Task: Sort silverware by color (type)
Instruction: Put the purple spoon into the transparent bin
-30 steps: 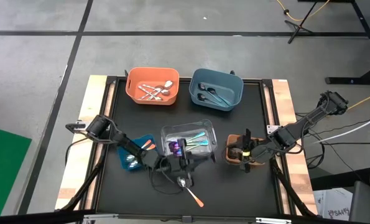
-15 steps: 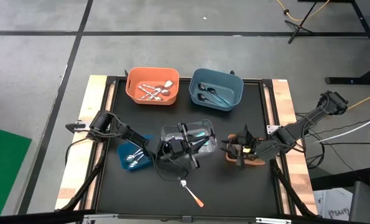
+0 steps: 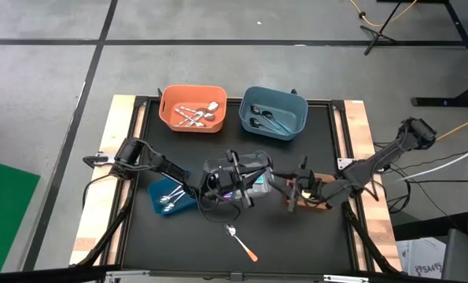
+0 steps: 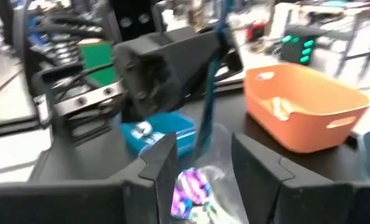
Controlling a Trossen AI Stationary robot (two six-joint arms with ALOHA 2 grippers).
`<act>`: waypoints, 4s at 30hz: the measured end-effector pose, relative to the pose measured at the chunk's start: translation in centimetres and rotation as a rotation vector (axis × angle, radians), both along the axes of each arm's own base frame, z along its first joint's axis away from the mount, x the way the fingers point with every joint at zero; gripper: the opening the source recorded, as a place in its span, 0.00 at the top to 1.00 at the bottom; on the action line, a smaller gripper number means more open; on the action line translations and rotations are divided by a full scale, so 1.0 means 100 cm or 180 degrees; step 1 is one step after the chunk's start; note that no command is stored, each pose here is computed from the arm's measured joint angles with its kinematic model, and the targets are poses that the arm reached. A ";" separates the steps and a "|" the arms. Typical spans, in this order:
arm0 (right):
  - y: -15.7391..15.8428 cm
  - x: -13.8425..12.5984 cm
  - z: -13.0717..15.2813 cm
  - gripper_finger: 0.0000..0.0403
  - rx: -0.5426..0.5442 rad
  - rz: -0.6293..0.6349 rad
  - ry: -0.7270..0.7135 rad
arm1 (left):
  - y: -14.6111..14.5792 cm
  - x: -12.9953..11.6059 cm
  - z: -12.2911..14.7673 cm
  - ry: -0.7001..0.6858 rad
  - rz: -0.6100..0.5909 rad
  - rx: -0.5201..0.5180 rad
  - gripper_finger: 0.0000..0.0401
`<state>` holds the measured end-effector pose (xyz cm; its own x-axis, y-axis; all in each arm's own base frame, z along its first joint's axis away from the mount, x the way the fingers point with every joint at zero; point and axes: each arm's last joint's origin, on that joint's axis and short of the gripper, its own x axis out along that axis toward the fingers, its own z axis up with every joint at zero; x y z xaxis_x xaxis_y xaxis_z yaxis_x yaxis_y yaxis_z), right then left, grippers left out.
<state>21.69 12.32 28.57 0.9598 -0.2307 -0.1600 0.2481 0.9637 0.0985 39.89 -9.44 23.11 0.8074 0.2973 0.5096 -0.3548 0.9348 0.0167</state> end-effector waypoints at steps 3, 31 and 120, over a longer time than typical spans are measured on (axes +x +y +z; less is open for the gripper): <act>0.003 0.006 -0.003 0.65 -0.0063 -0.0178 -0.0069 | 0.000 0.000 0.000 -0.0007 -0.0039 0.0030 0.96; -0.011 0.038 -0.010 0.65 0.0066 -0.0270 -0.0310 | 0.000 0.000 0.000 0.0003 -0.0051 0.0041 0.96; -0.018 0.039 0.007 1.00 -0.0209 -0.0294 0.0100 | -0.055 -0.032 0.013 0.0530 0.0979 -0.0302 0.74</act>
